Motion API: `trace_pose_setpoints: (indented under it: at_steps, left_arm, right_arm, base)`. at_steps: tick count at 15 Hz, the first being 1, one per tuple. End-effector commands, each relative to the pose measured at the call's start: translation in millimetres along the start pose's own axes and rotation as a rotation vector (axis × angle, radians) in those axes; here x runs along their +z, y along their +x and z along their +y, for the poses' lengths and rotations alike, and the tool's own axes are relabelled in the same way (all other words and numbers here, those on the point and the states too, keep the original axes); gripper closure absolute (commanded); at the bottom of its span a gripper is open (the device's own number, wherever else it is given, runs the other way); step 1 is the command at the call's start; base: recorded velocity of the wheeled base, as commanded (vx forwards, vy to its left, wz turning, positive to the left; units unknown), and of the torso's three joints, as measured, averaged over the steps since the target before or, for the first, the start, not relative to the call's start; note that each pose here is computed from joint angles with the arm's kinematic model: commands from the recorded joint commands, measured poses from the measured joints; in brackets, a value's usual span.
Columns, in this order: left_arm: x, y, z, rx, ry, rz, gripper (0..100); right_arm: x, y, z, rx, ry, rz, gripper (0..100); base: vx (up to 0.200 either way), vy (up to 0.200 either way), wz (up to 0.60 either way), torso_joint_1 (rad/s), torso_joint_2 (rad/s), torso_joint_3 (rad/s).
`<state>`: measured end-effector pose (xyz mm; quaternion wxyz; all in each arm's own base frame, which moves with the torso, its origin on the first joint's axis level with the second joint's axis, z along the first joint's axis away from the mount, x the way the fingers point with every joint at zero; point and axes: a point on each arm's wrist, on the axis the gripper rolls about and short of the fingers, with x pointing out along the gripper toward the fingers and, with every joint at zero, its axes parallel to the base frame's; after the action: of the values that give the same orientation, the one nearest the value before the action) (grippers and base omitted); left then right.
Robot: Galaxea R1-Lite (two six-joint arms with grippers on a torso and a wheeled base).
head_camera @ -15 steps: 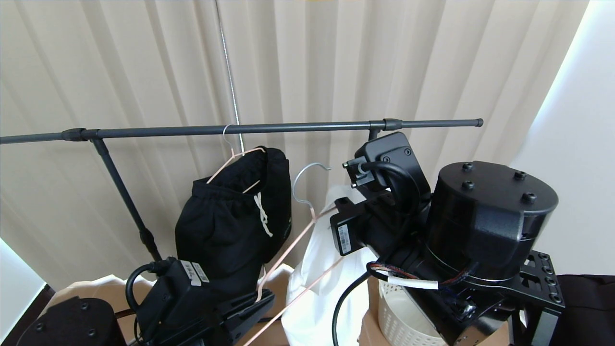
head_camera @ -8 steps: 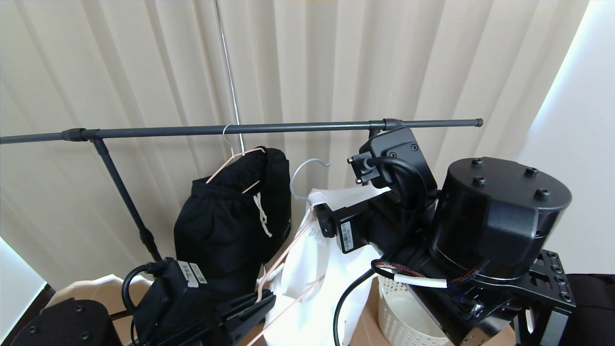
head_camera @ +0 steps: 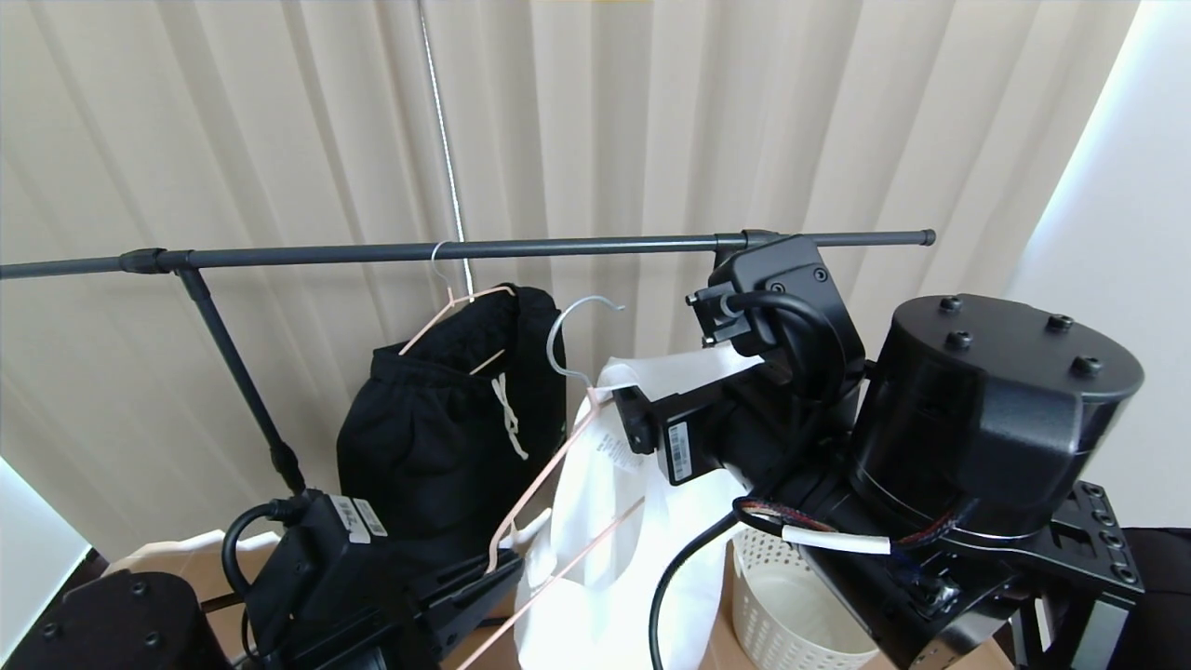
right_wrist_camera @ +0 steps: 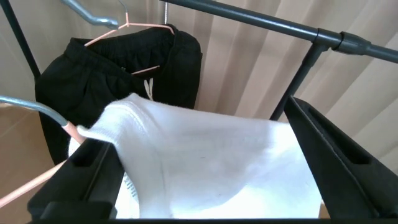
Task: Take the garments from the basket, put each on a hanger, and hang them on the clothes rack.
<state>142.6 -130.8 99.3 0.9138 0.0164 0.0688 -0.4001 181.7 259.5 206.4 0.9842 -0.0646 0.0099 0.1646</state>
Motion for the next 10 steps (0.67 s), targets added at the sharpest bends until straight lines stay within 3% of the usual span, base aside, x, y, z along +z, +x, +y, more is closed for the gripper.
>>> trace_pose_setpoints:
  at_steps: [1, 10]
  left_arm:
    - [-0.2, 0.1, 1.4, 0.007, -0.001, 0.001, 100]
    - [-0.2, -0.4, 6.1, 0.031, -0.005, 0.0, 100]
  right_arm:
    - [1.0, -0.9, -0.7, 0.0, 0.002, -0.002, 0]
    - [-1.3, -1.3, -0.2, 0.002, -0.004, 0.005, 0]
  base:
    - [0.0, 0.0, 0.0, 0.0, 0.0, 0.0]
    - [0.0, 0.0, 0.0, 0.0, 0.0, 0.0]
